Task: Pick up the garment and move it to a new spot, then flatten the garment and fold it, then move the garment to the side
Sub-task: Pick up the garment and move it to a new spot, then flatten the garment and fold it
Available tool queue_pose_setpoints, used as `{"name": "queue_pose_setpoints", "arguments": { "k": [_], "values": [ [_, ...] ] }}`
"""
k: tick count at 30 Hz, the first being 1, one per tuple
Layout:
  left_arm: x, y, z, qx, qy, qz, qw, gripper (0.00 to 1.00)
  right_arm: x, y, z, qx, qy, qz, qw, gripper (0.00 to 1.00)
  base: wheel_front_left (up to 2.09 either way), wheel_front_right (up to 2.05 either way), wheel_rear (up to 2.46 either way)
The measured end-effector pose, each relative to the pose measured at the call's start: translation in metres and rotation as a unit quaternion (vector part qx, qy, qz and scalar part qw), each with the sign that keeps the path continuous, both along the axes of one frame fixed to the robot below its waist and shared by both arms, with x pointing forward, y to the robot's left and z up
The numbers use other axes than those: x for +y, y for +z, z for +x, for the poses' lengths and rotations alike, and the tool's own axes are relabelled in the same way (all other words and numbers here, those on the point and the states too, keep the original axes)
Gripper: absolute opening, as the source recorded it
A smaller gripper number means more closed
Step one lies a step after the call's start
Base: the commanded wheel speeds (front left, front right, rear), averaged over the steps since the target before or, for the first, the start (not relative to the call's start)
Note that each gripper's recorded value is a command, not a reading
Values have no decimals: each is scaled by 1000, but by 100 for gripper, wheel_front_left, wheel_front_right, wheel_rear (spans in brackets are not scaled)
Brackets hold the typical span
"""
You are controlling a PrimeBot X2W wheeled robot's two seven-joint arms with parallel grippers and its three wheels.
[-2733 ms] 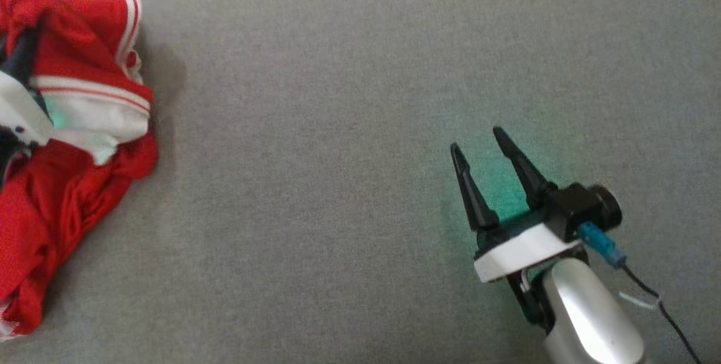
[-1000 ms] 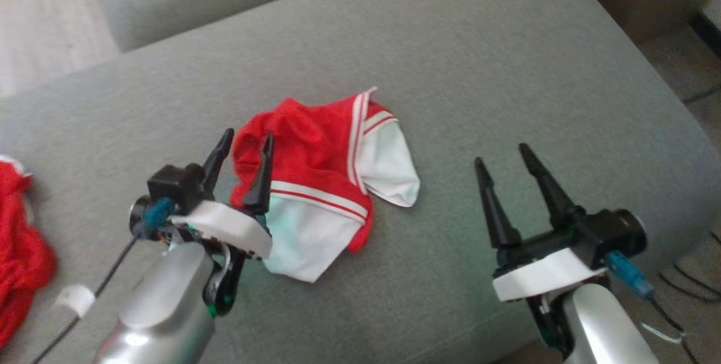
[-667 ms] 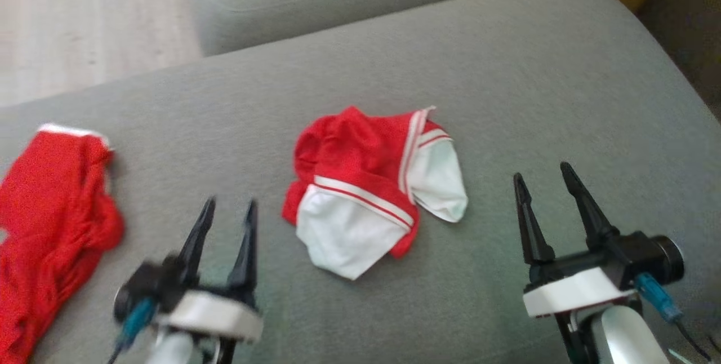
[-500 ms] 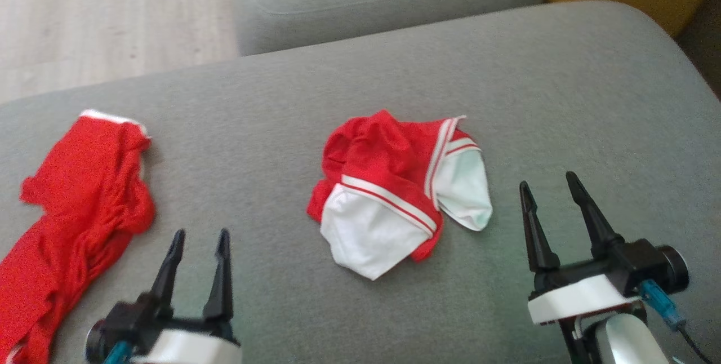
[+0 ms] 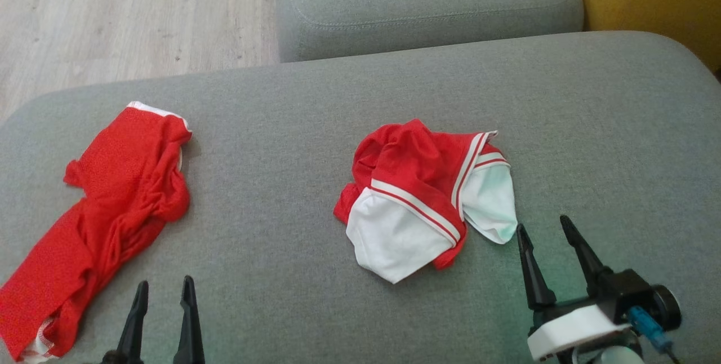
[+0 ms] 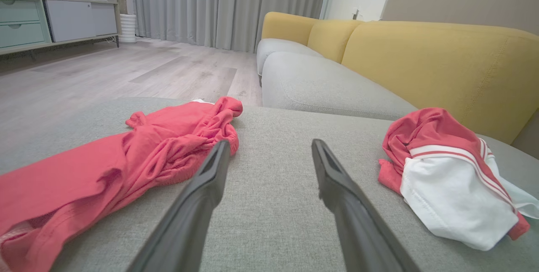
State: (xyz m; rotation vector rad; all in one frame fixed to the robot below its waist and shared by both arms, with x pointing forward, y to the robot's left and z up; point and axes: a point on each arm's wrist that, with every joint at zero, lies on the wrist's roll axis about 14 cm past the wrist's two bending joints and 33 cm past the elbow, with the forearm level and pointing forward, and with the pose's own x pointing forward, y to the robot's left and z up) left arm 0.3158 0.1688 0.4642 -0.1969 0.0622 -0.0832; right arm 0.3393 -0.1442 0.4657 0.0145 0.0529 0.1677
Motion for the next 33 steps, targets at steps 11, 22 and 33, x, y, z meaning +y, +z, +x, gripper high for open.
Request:
{"name": "queue_pose_setpoints", "arguments": {
  "k": [11, 22, 33],
  "values": [
    [-3, -4, 0, 7, -2, -1, 1000, 100, 0, -9, -3, 16, 0, 4, 1000, 100, 0, 0, 0],
    [-14, -4, 4, 6, -21, -4, 1000, 100, 53, 25, 7, -5, 62, 120, 991, 100, 0, 0, 0],
    [-18, -1, 4, 0, -23, -9, 1000, 100, 121, -39, -30, 242, 161, 178, 940, 100, 0, 0, 0]
  ]
}}
